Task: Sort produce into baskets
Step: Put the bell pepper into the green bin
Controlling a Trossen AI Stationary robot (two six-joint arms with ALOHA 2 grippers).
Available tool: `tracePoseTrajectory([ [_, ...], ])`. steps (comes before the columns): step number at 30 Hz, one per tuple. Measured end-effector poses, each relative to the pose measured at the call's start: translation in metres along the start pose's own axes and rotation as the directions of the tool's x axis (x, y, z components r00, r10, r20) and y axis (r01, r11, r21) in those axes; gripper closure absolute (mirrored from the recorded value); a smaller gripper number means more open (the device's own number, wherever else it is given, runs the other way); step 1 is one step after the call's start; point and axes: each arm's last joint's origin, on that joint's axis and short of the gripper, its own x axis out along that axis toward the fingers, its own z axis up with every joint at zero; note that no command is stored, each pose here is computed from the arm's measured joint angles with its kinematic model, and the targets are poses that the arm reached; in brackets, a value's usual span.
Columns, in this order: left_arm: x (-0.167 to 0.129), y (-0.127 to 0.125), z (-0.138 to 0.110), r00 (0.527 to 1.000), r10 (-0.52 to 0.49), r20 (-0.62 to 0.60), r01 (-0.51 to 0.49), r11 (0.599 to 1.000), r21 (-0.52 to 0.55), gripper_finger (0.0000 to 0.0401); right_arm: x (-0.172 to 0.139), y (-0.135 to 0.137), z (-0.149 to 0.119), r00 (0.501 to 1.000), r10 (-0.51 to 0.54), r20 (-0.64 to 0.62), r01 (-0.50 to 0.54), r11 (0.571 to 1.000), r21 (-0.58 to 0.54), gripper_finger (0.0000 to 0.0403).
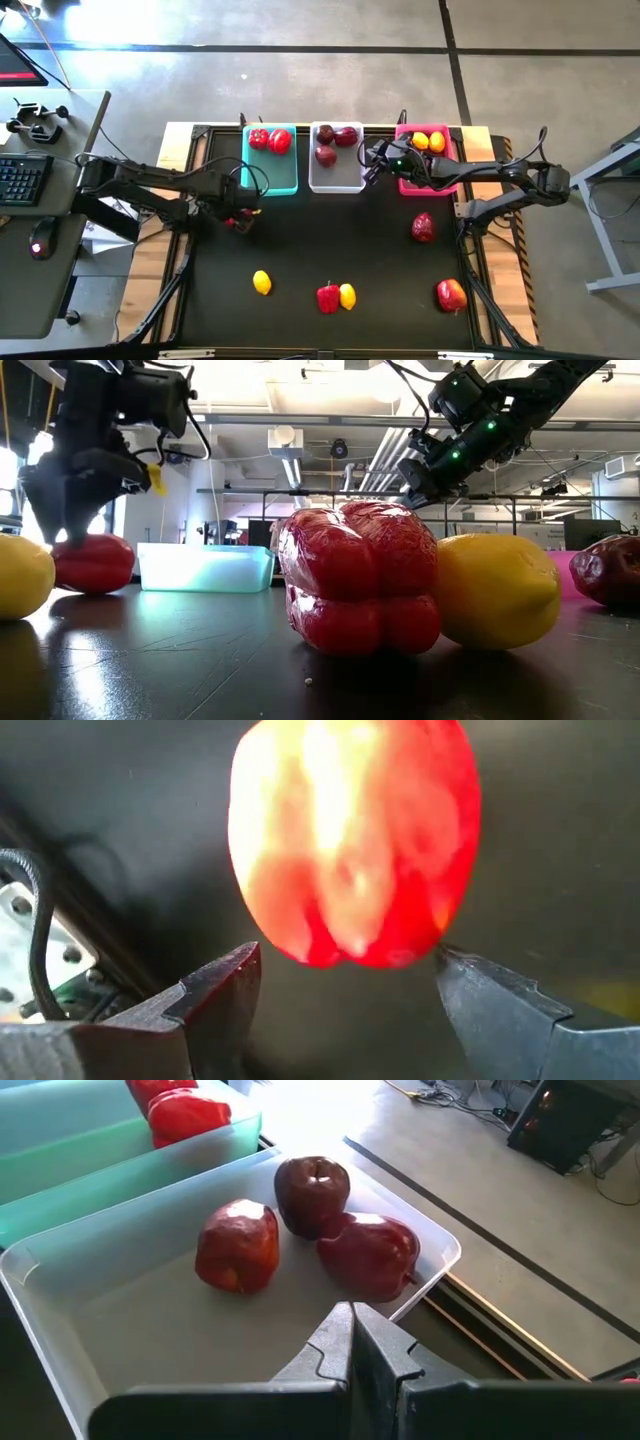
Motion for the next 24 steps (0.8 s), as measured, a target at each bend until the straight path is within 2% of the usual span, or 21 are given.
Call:
tracePoseTrajectory([
  [5, 0.009, 0.006, 0.003, 1.000, 0.018, -0.004, -0.017, 1.000, 0.002, 0.0117, 0.000, 0.001, 0.000, 1.000, 0.030, -0.001, -0.030, 1.000, 0.000, 0.0403],
  [10, 0.018, 0.008, 0.008, 0.999, 0.004, 0.040, -0.005, 0.999, 0.032, 0.0117, 0.000, 0.001, 0.000, 0.999, 0.033, -0.002, -0.033, 0.999, 0.000, 0.0403],
  [17, 0.017, 0.007, 0.014, 0.991, 0.012, 0.132, -0.033, 0.987, 0.156, 0.0118, 0.000, 0.001, 0.000, 0.999, 0.035, -0.001, -0.035, 0.999, 0.000, 0.0403],
  [24, 0.017, 0.005, 0.016, 0.987, 0.004, 0.158, -0.038, 0.976, 0.215, 0.0153, 0.000, 0.001, 0.000, 0.999, 0.043, -0.002, -0.043, 0.999, 0.019, 0.0403],
])
